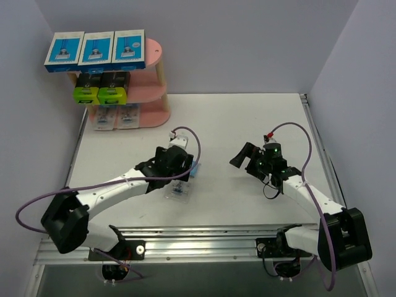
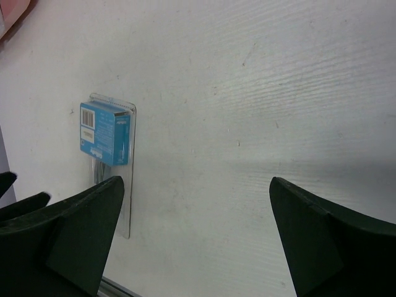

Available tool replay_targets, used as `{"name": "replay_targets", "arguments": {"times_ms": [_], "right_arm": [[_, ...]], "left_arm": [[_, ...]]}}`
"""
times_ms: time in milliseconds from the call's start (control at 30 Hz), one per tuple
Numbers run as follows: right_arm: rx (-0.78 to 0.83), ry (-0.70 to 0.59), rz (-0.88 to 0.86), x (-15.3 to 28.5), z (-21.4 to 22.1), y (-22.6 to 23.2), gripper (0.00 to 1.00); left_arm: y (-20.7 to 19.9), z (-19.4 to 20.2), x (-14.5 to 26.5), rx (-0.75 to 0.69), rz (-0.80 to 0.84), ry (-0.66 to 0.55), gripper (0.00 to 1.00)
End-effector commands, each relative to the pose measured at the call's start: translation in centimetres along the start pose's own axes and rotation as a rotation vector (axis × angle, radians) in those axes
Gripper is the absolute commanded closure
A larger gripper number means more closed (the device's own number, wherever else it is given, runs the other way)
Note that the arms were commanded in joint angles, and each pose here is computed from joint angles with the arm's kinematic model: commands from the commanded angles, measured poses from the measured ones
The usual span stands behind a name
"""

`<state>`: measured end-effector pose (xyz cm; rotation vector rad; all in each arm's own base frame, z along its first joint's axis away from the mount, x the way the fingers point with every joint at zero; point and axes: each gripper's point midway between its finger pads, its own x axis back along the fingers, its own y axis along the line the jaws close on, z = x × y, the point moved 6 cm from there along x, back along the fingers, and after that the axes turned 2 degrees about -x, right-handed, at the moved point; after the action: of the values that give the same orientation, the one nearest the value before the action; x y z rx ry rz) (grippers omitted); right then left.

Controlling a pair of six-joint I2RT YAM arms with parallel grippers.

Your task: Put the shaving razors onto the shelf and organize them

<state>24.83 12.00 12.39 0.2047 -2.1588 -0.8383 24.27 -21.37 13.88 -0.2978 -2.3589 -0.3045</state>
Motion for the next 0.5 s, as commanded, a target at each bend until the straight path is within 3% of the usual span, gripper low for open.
{"name": "replay_targets", "arguments": {"times_ms": [0, 67, 100, 133, 200, 467], "right_arm": [[-0.013, -0.082, 0.007, 0.5, -1.6, 0.4, 0.00], [-0.041, -0.097, -0.004, 0.7, -1.7, 0.5, 0.00], [-0.045, -0.100, -0.012, 0.7, -1.8, 0.6, 0.00], [-0.046, -0.094, -0.016, 0.6, -1.8, 0.7, 0.00], [-0.045, -0.092, -0.018, 0.7, -2.0, 0.9, 0.00], [-0.048, -0.108, 0.000, 1.1, -2.7, 1.2, 0.00]], "left_arm": [[1.0, -2.8, 3.9, 0.204, 0.047, -0.177, 0.06], [2.1, -1.7, 4.0, 0.300, 0.068, -0.193, 0.06], [2.5, -2.9, 4.8, 0.397, 0.137, -0.261, 0.06], [1.5, -2.7, 5.0, 0.412, 0.319, -0.229, 0.06], [4.1, -2.4, 4.2, 0.487, 0.379, -0.249, 0.06], [6.2, -1.9, 6.0, 0.405, 0.328, -0.280, 0.06]]}}
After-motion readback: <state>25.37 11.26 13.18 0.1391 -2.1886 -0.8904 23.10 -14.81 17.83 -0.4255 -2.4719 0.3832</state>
